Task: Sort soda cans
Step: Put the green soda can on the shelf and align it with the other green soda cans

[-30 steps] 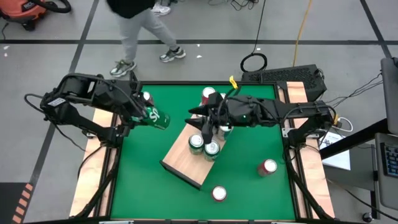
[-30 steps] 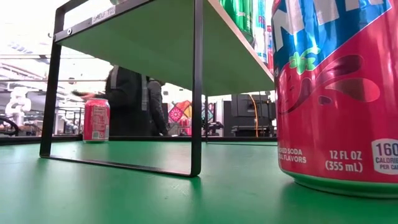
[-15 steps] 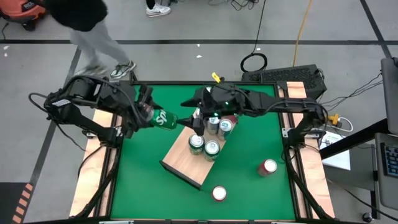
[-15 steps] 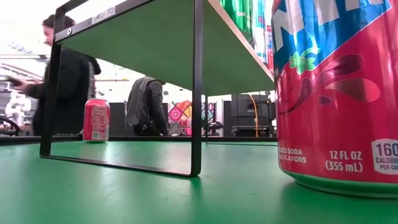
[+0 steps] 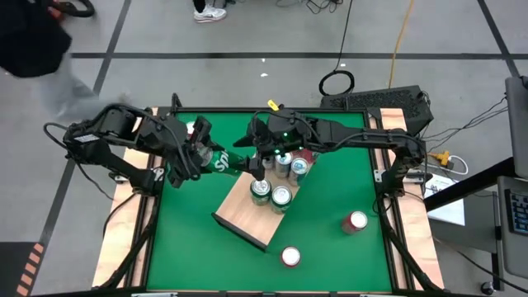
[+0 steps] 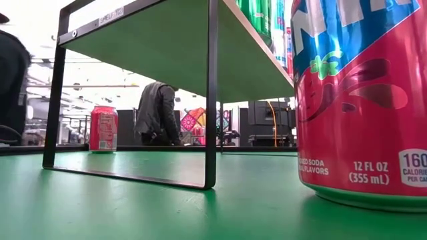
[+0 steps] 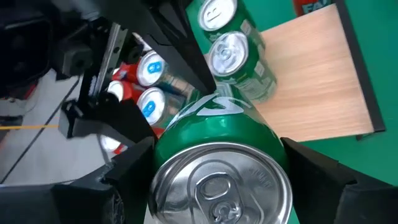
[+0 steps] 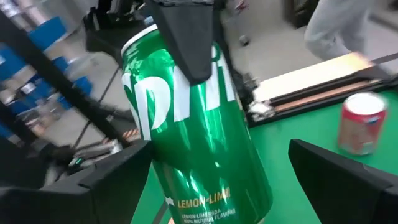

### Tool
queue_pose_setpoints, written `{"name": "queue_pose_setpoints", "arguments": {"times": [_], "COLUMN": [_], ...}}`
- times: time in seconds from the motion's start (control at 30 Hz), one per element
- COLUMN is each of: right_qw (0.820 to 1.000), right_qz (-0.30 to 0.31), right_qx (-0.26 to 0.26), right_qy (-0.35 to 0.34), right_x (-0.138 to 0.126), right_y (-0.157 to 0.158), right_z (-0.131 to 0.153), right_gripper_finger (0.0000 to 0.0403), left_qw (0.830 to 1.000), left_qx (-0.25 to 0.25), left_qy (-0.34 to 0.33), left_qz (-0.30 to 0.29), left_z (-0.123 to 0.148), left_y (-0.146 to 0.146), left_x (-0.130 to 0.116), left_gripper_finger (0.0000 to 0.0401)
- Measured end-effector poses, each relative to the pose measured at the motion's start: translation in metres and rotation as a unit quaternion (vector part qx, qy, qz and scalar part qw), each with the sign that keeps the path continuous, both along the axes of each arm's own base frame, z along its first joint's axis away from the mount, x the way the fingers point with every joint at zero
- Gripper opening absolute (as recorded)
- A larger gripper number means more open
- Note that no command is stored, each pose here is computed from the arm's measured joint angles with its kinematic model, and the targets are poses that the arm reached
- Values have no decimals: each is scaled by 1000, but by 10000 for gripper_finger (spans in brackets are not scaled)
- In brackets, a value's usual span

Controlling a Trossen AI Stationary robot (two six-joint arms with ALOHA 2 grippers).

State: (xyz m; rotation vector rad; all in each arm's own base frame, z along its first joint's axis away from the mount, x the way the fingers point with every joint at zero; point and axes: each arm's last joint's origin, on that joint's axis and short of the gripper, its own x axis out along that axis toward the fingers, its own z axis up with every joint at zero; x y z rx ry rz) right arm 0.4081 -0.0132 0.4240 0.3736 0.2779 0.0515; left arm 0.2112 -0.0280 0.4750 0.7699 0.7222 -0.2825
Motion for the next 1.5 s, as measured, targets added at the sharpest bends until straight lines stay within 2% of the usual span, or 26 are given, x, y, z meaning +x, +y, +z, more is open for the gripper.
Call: {"name": "queue_pose_setpoints", "arguments": {"times": [0.3, 0.53, 0.77, 0.87, 1.03, 1.23, 1.5], "right_qw": [997, 996, 992, 992, 992, 992, 997], "right_qz": [75, 91, 120, 122, 120, 120, 82], "right_qx": [23, 21, 21, 20, 21, 22, 7], "right_qy": [1, 8, 16, 14, 12, 14, -5], "right_x": [11, 11, 10, 9, 10, 9, 2], "right_y": [0, 1, 3, 3, 2, 3, 1], "right_z": [-10, -12, -15, -14, -13, -13, -2], "right_gripper_finger": [373, 371, 336, 319, 314, 309, 303], "left_qw": [999, 999, 999, 999, 998, 996, 982], "left_qx": [28, 28, 26, 29, 49, 19, -45], "left_qy": [-12, -15, -13, -16, -25, -41, -66], "left_qz": [-17, -17, -18, -9, 18, 72, 173], "left_z": [-2, -4, -5, -5, -3, -1, 3], "left_y": [-7, -8, -9, -9, -7, -5, -1], "left_x": [13, 20, 23, 24, 23, 22, 14], "left_gripper_finger": [282, 282, 282, 298, 345, 391, 398]}}
